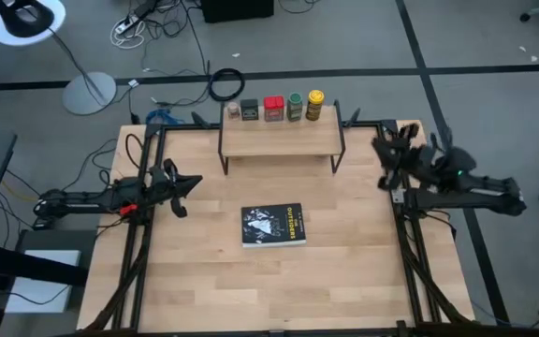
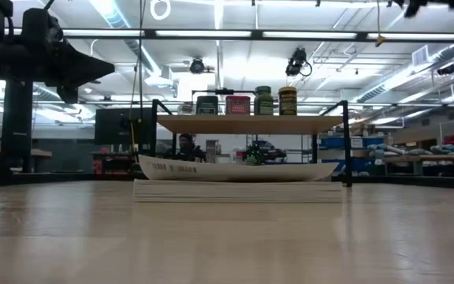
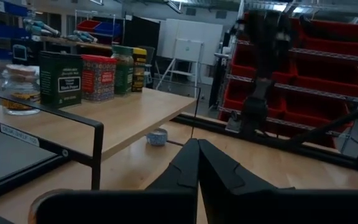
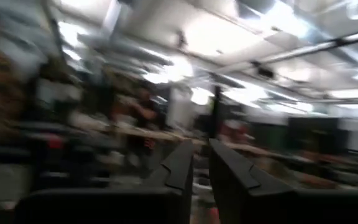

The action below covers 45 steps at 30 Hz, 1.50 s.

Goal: Shelf spices
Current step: Remove the yellow seasoning bottle from the shelf

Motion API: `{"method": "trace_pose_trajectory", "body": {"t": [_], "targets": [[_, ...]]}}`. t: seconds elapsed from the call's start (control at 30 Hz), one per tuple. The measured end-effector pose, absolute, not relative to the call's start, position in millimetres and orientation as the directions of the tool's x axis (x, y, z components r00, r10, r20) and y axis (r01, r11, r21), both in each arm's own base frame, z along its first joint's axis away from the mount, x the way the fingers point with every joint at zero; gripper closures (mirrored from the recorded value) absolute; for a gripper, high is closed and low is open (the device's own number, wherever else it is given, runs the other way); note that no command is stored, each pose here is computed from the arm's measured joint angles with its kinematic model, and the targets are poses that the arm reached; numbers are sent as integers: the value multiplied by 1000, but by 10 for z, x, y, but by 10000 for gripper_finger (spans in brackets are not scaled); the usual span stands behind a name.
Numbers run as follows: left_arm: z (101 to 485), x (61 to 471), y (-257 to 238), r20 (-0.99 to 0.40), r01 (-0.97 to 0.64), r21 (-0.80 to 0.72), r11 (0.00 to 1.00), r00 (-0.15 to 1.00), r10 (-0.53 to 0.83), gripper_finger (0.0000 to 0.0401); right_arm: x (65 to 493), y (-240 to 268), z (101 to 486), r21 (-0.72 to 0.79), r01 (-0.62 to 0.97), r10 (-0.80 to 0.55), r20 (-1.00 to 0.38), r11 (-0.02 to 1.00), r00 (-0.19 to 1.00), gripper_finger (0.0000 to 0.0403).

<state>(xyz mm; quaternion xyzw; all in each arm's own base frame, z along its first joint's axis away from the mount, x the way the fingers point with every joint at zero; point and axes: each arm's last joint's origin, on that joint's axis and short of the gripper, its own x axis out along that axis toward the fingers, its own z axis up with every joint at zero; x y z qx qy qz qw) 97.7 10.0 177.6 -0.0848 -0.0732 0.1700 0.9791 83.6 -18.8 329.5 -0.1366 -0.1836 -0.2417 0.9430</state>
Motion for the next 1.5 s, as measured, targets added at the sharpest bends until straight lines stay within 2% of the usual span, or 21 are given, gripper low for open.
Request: {"method": "trace_pose_trajectory", "body": {"t": [0.1, 0.2, 0.37, 0.5, 0.7, 0.93, 1.1, 1.33, 1.5], "targets": [[1753, 985, 103, 90, -334, -201, 921, 930, 356, 390, 959, -282, 3708, -194, 610, -527, 349, 768, 775, 332], [1717, 1008, 106, 48, -349, -214, 912, 929, 366, 390, 1167, -430, 3983, -270, 635, -604, 195, 724, 772, 317], [1666, 1055, 124, -10, -420, -232, 877, 903, 430, 389, 1530, -781, 4188, -281, 539, -564, -9, 794, 826, 275], [1675, 1098, 129, -6, -435, -238, 869, 895, 446, 385, 1746, -1196, 4033, -229, 544, -581, -149, 807, 800, 223], [1664, 1150, 129, -18, -435, -237, 869, 896, 444, 362, 1810, -1750, 3725, -94, 580, -579, -295, 809, 760, 124], [1677, 1179, 129, -4, -432, -239, 870, 896, 444, 327, 1951, -2038, 3485, -15, 564, -531, -359, 826, 768, 42], [1674, 1194, 129, -6, -432, -242, 869, 896, 444, 301, 2062, -2171, 3309, -16, 588, -542, -410, 809, 734, 23], [1651, 1209, 129, -27, -435, -257, 863, 896, 444, 258, 2132, -2289, 3194, -21, 626, -574, -422, 780, 701, 21], [1660, 1216, 129, -18, -433, -260, 863, 896, 444, 243, 2189, -2367, 3059, -11, 628, -561, -462, 778, 687, 21]]}}
